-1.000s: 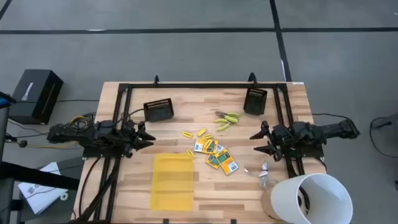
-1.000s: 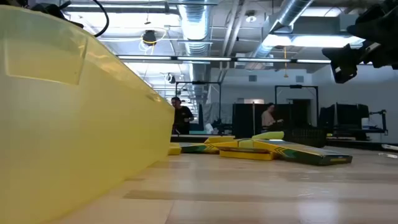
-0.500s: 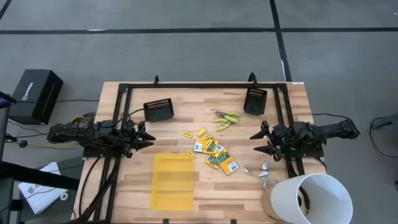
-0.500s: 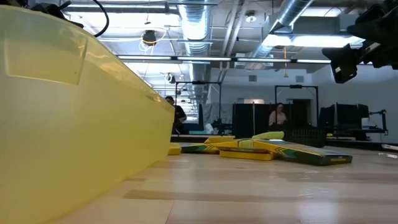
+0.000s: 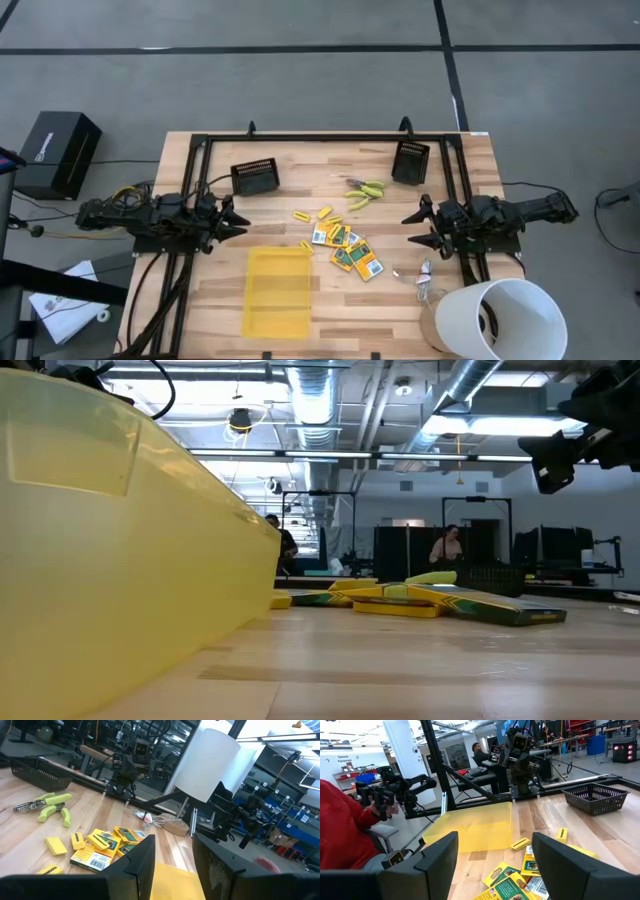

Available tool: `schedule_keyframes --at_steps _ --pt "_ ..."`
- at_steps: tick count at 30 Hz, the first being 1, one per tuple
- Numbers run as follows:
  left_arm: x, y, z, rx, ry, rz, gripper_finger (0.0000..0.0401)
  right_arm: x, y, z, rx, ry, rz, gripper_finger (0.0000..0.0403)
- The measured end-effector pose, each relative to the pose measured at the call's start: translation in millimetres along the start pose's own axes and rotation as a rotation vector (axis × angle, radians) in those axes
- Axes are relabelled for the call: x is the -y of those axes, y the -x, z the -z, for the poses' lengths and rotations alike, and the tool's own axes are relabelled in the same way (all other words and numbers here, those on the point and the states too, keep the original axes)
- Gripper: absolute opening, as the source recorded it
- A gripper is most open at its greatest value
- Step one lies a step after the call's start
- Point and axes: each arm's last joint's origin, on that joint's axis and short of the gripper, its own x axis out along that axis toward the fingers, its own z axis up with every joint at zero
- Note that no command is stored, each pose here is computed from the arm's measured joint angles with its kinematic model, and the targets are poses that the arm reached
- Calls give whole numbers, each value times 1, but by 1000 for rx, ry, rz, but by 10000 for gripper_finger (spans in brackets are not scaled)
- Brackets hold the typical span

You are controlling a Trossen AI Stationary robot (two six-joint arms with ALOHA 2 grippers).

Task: Pick & Place School Supplies

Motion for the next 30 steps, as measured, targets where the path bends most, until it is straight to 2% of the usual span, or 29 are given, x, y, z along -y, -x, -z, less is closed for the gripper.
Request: schedule_keyframes --at_steps 16,20,26,30 --pt "0 0 0 0 0 -1 127 0 0 0 0 0 0 244" --pt "-1 0 -3 52 0 -63 127 0 0 -1 7 1 0 244" --pt "-2 0 -3 55 -1 -82 127 -3 1 -12 127 3 -28 244" --pt "-2 0 -3 61 -48 -100 127 -4 2 -18 187 0 -38 244"
